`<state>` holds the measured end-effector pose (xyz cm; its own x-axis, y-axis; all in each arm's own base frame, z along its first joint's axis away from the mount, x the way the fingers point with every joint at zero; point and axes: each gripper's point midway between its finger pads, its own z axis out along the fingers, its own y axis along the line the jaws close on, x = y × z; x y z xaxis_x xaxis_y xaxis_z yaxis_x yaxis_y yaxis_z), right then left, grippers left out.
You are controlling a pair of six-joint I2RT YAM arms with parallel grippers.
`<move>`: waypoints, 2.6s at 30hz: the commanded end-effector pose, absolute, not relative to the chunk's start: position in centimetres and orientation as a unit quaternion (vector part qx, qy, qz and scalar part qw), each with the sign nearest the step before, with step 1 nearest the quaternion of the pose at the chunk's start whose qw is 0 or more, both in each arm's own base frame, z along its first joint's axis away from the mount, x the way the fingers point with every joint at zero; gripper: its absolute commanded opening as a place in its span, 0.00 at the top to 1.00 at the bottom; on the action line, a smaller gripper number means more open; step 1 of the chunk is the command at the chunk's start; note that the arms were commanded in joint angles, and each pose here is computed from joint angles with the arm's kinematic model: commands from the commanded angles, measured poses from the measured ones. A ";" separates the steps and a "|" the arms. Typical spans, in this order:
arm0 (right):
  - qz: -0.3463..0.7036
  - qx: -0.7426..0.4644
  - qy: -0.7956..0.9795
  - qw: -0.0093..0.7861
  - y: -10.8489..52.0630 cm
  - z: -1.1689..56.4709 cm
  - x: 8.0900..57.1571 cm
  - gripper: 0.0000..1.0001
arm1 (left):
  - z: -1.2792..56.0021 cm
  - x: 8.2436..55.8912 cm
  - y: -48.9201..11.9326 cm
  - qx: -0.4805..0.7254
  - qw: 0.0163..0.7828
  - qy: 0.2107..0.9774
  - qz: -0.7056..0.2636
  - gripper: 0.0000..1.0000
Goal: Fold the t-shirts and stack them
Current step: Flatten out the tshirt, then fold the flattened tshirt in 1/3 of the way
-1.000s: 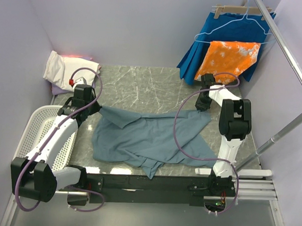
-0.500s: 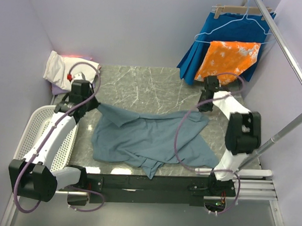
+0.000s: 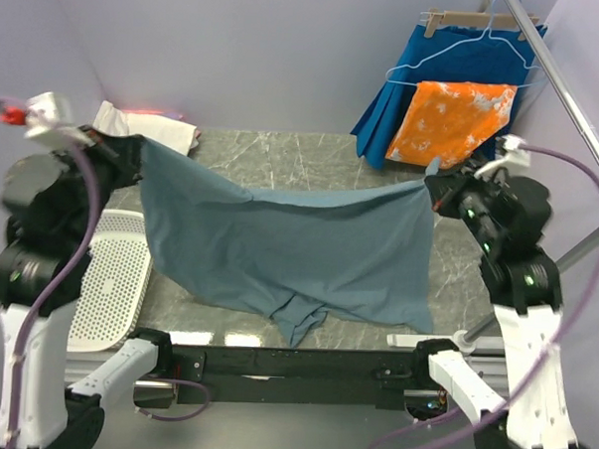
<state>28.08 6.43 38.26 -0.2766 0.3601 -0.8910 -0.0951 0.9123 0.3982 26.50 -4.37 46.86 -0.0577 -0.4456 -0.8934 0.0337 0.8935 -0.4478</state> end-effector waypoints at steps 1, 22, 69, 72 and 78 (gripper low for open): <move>0.229 0.030 0.729 0.644 7.5 44.0 22.7 1.00 | 51.9 22.1 -4.4 -0.102 0.717 0.661 -0.195 0.99; 0.293 -0.084 0.601 0.739 9.0 54.7 9.6 1.00 | 62.4 4.2 -8.9 0.085 0.770 0.518 -0.363 0.99; 0.043 0.165 0.886 0.431 3.1 15.2 56.4 1.00 | 26.4 61.6 -4.0 -0.130 0.573 0.790 -0.175 0.99; 0.059 0.150 0.893 0.420 4.2 15.1 54.0 1.00 | 23.8 59.5 -4.4 -0.151 0.535 0.810 -0.186 0.99; 0.068 0.128 0.910 0.388 5.3 14.4 48.6 1.00 | 19.3 55.0 -6.7 -0.177 0.437 0.848 -0.243 0.99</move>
<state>50.35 4.44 9.68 -0.7119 0.3135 -0.6284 0.2432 0.9495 0.1982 57.71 -4.90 17.21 -0.5118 -0.4611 -0.7249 -0.1157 0.8731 -0.4737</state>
